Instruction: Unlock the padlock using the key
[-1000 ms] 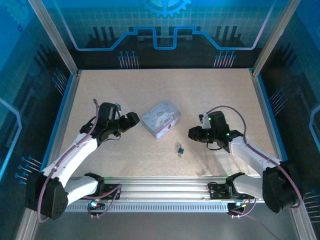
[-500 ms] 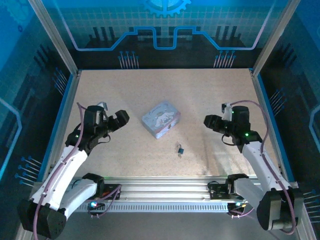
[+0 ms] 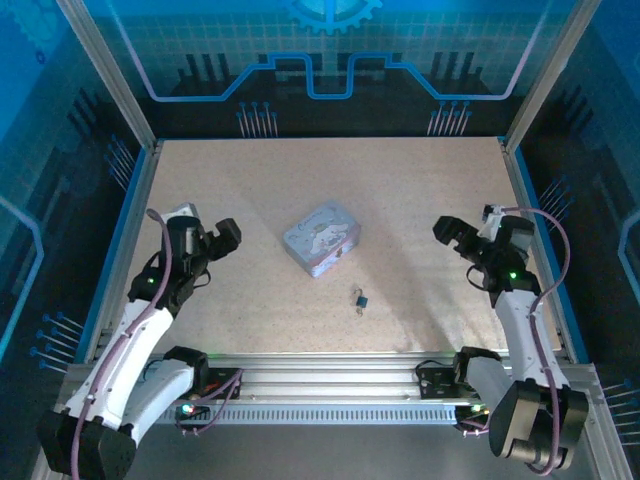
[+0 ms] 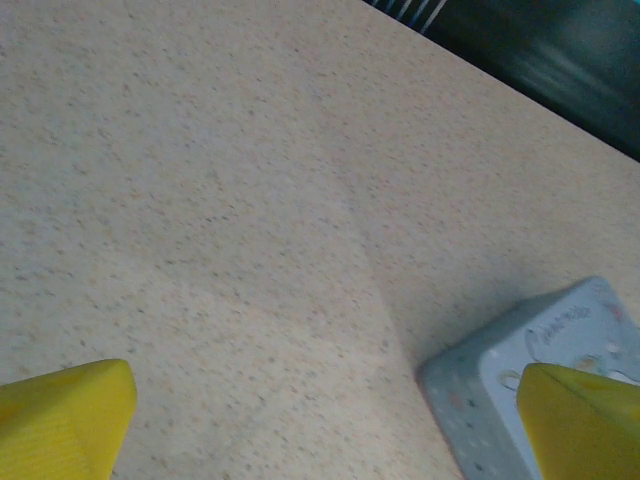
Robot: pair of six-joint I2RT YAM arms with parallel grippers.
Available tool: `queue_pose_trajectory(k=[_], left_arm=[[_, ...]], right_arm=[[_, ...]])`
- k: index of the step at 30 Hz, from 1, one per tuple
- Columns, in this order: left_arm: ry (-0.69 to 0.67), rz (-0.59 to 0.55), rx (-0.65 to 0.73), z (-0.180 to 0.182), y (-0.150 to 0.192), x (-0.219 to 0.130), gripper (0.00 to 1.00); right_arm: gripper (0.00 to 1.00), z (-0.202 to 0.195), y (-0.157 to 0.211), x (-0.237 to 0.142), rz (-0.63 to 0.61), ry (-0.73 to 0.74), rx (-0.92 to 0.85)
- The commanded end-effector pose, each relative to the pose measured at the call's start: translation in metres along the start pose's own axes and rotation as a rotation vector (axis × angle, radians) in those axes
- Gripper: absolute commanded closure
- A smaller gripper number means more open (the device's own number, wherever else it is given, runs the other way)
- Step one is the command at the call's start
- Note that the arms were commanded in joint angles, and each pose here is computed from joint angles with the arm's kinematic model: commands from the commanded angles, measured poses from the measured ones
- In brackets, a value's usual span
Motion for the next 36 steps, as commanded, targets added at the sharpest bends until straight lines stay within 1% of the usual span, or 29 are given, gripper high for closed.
queue_pose_trajectory(k=[1, 7, 11, 13, 15, 19, 25, 36], left_arm=[[-0.029, -0.137, 0.097, 0.006, -0.019, 0.007, 0.01], [-0.05, -0.178, 0.183, 0.017, -0.019, 0.028, 0.01], [-0.024, -0.236, 0.232, 0.021, -0.016, 0.04, 0.01], [-0.022, -0.261, 0.242, 0.024, -0.015, 0.047, 0.01], [-0.025, -0.259, 0.245, 0.028, -0.013, 0.053, 0.01], [-0.023, -0.232, 0.273, 0.033, -0.007, 0.068, 0.01], [0.024, -0.197, 0.274, 0.034, 0.0, 0.087, 0.01], [0.087, -0.182, 0.273, 0.034, 0.009, 0.113, 0.01]], right_arm=[[0.0, -0.014, -0.01, 0.006, -0.054, 0.049, -0.071], [0.0, -0.036, -0.015, 0.021, -0.077, 0.148, -0.226], [0.0, -0.047, -0.014, 0.03, -0.109, 0.215, -0.332], [0.0, -0.05, -0.013, 0.036, -0.117, 0.235, -0.368], [0.0, -0.049, -0.014, 0.042, -0.141, 0.244, -0.399], [0.0, -0.04, -0.008, 0.059, -0.176, 0.241, -0.489], [0.0, -0.037, 0.003, 0.075, -0.212, 0.223, -0.489], [0.0, -0.015, 0.023, 0.1, -0.188, 0.15, -0.639]])
Point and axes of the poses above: each hand's point on the last joint's axis, 136 mm out from that joint toward the fingers, its own x axis out along the fingers, its own z axis along the line the jaws close on, y = z × x, the point moved 3 cm from there along -x, back along the fingers, and after that the axes turned 15 degrees about -x, right-handed, at the moved point
